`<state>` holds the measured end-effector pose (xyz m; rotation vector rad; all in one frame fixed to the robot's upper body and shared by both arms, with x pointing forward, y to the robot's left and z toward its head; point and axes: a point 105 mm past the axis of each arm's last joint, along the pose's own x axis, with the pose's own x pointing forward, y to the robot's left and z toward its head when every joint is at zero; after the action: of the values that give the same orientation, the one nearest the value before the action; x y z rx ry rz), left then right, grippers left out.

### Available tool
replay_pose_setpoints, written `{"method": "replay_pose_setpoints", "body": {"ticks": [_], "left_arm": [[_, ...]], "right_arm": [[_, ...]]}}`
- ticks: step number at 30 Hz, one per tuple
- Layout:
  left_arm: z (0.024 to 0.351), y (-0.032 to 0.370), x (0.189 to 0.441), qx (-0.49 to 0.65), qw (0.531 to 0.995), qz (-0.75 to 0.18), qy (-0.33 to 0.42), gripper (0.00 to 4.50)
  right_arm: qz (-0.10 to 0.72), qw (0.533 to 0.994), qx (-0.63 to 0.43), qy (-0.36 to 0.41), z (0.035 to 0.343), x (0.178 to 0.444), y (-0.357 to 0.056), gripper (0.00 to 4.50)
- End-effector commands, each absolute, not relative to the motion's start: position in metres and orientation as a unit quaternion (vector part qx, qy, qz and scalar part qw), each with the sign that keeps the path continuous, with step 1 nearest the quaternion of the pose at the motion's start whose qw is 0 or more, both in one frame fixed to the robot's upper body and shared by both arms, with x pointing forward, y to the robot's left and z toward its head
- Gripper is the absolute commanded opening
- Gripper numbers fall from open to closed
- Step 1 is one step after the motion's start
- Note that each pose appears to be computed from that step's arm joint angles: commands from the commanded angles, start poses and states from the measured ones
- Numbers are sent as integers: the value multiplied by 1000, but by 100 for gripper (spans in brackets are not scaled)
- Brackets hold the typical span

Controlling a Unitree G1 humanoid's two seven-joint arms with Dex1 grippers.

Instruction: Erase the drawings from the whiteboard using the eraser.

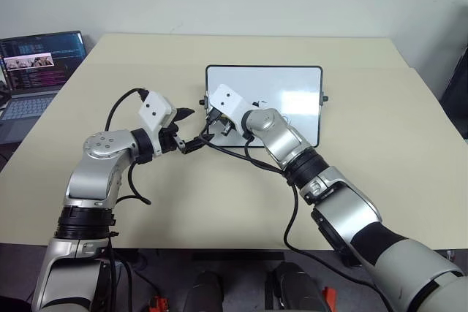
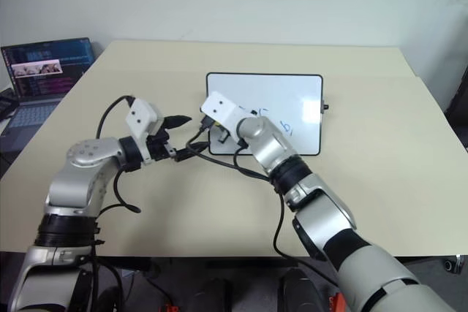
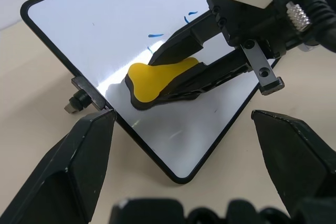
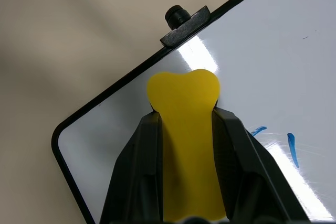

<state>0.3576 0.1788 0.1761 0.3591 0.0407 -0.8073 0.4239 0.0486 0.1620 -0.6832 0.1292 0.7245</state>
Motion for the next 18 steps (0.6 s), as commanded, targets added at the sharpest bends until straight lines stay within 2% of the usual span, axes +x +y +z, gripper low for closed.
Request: {"method": "replay_pose_setpoints", "body": {"ticks": [1, 18], "left_arm": [[194, 178, 356, 184, 903, -388, -10, 450], [195, 170, 358, 184, 896, -404, -12, 450]], "right_arm": [[280, 893, -341, 90, 159, 445, 8, 96], [194, 911, -357, 76, 179, 470, -46, 96]]}}
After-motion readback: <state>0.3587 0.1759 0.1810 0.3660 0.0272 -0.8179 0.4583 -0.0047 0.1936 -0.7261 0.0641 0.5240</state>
